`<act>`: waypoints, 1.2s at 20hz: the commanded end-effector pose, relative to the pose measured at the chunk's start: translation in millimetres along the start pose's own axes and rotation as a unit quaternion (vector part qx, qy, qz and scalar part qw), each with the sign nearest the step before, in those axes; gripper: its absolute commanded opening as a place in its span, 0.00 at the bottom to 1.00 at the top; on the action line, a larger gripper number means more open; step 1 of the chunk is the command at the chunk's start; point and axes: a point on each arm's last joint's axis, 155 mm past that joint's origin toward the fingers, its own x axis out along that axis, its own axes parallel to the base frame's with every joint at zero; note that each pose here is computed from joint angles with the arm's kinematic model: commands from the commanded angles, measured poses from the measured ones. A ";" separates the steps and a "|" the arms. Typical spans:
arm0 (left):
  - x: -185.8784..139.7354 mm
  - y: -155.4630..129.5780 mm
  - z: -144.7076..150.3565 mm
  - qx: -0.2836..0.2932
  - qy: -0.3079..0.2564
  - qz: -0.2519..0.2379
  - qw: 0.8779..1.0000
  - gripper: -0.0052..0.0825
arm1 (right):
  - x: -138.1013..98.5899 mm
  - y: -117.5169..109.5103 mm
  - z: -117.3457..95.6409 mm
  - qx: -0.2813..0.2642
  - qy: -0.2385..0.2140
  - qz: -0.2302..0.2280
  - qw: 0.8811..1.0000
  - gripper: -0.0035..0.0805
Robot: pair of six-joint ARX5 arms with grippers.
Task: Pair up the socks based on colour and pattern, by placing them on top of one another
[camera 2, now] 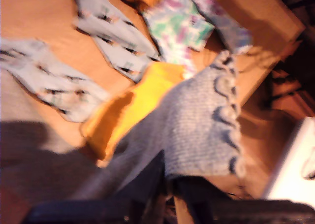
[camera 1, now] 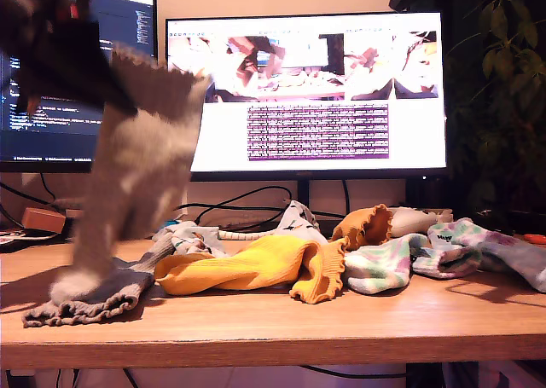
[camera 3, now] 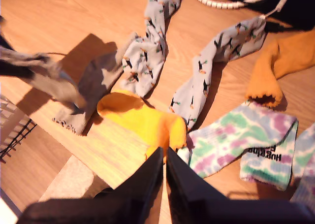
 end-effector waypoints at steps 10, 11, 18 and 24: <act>-15.2 -20.9 6.7 -0.088 -0.003 -0.070 0.994 0.04 | 24.0 -7.9 -1.7 0.001 0.019 0.001 1.000 0.03; -14.9 -22.8 1.7 -0.098 0.007 -0.072 0.992 0.04 | 24.0 -7.6 -2.0 -0.006 0.020 0.002 1.000 0.03; -10.2 -19.1 -24.7 -0.075 0.058 -0.034 0.995 0.04 | 24.9 -6.6 -2.0 -0.007 0.020 0.006 1.000 0.03; 8.3 32.4 -3.6 -0.003 0.032 0.031 0.999 0.04 | 25.0 -6.6 -1.9 -0.008 0.020 0.006 1.000 0.03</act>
